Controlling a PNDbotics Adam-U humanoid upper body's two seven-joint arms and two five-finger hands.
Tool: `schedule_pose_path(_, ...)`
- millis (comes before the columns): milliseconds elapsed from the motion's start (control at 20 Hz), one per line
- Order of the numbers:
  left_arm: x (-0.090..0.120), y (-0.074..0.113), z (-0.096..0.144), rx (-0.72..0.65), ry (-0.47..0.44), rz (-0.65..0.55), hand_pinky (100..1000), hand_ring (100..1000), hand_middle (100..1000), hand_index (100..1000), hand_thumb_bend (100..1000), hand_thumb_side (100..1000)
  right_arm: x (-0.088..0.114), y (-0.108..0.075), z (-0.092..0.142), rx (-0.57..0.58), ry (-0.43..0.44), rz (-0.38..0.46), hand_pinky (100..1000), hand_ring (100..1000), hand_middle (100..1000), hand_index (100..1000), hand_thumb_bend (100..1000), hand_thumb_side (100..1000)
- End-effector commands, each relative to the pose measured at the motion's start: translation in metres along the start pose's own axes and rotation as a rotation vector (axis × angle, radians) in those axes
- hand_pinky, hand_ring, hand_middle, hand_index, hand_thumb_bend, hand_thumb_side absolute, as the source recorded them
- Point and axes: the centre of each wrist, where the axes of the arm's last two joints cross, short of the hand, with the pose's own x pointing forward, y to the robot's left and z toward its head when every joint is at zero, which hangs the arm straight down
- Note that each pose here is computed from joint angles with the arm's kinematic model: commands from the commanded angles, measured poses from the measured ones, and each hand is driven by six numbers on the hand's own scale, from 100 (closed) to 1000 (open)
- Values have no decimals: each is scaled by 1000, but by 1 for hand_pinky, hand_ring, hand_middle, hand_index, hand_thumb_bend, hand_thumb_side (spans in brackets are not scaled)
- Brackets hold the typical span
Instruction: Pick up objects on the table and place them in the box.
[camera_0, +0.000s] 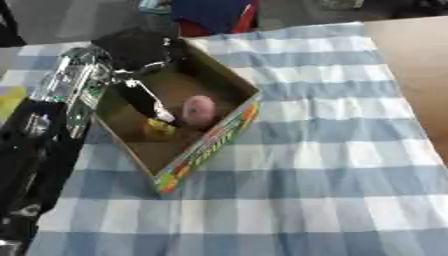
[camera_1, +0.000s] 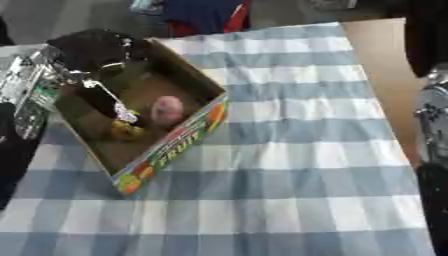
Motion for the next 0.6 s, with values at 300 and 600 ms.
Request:
schedule_pose_path(300, -59, 43, 76, 337, 226, 50, 346, 773, 774, 918, 819, 689, 7, -7, 1, -19, -17, 23, 679, 718, 656, 854, 100, 929)
schedule_pose_path(600, -91, 38, 128, 300, 304, 91, 370, 787, 787, 927, 822, 686, 6, -11, 3, -36, -13, 39, 679, 719, 656, 854, 100, 928)
